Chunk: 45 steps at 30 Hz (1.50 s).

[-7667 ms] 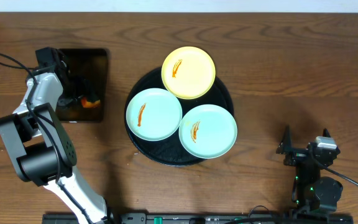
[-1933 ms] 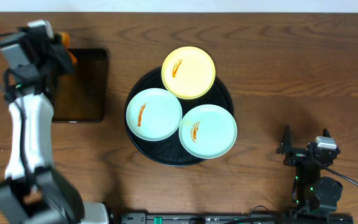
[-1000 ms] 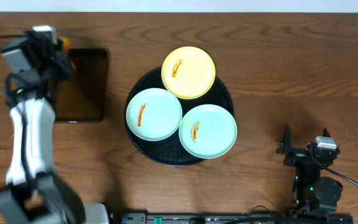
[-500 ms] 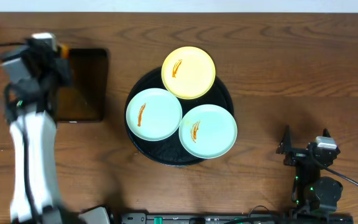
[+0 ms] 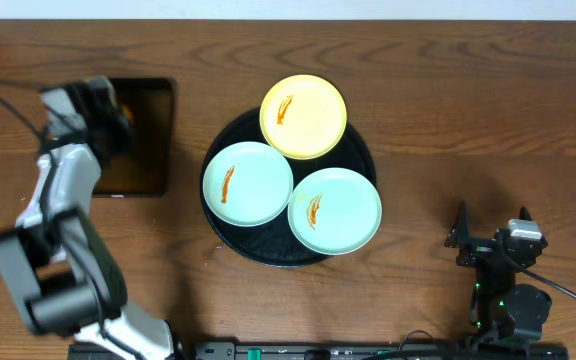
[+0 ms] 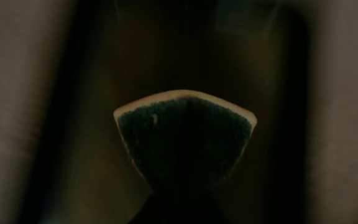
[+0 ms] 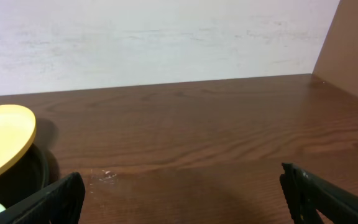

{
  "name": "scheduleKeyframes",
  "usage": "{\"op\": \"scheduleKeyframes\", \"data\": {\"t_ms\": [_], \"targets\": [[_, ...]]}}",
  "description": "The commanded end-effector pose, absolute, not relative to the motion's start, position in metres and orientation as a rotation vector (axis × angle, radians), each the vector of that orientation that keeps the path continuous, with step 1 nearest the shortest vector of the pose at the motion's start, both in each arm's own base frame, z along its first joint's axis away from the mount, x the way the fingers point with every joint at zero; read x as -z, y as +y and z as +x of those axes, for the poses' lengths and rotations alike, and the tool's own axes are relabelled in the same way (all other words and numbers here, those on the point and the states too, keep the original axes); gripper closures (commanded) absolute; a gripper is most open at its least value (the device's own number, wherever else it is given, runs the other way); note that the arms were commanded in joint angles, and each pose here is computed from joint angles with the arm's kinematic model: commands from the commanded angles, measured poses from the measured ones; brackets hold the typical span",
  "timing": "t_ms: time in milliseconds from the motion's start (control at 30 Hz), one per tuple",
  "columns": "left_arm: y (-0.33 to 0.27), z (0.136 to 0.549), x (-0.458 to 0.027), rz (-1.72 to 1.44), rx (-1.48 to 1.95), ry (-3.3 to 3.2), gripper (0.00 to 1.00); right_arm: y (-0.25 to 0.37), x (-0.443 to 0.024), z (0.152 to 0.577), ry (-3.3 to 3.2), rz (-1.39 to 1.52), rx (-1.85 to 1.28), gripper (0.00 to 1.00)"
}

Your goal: Clean dirty plates on tray and stack at the side

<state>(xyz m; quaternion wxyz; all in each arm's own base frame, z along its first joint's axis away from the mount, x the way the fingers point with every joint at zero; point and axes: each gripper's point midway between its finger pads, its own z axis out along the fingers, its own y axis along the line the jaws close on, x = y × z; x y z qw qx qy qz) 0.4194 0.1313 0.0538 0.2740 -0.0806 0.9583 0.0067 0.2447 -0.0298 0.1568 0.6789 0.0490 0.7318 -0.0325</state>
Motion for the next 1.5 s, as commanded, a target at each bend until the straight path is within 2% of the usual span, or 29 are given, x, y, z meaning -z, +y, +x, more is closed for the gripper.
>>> {"op": "scheduleKeyframes", "data": {"t_ms": [0,67,267,333,433,533,733,933,1133,1267,1467], "targets": [[0.147,0.425,-0.1,-0.215,-0.14,2.487,0.93,-0.033,-0.155,0.244,1.648,0.116,0.09,0.01],[0.147,0.425,-0.134,-0.21,-0.16,2.411,0.93,-0.033,-0.155,0.244,1.648,0.116,0.09,0.01],[0.12,0.407,-0.289,-0.156,-0.105,2.008,0.92,-0.033,-0.155,0.244,1.648,0.116,0.09,0.01],[0.101,0.393,-0.323,-0.094,-0.054,1.926,0.93,-0.033,-0.155,0.244,1.648,0.116,0.09,0.01],[0.081,0.37,-0.341,-0.127,0.057,1.901,0.92,-0.033,-0.155,0.244,1.648,0.116,0.09,0.01],[0.067,0.351,-0.326,-0.35,0.24,1.967,0.93,-0.033,-0.155,0.244,1.648,0.116,0.09,0.01],[0.031,0.324,-0.258,-0.791,0.522,2.209,0.93,-0.033,-0.155,0.244,1.648,0.116,0.09,0.01],[-0.029,0.324,-0.213,-0.685,0.61,2.454,0.93,-0.033,-0.155,0.244,1.648,0.116,0.09,0.01],[-0.09,0.351,-0.166,-0.483,0.603,2.603,0.92,-0.033,-0.155,0.244,1.648,0.116,0.09,0.01],[-0.106,0.361,-0.122,-0.465,0.582,2.713,0.92,-0.033,-0.155,0.244,1.648,0.116,0.09,0.01],[-0.118,0.353,-0.055,-0.488,0.525,2.907,0.93,-0.033,-0.155,0.244,1.648,0.116,0.09,0.01]]}}
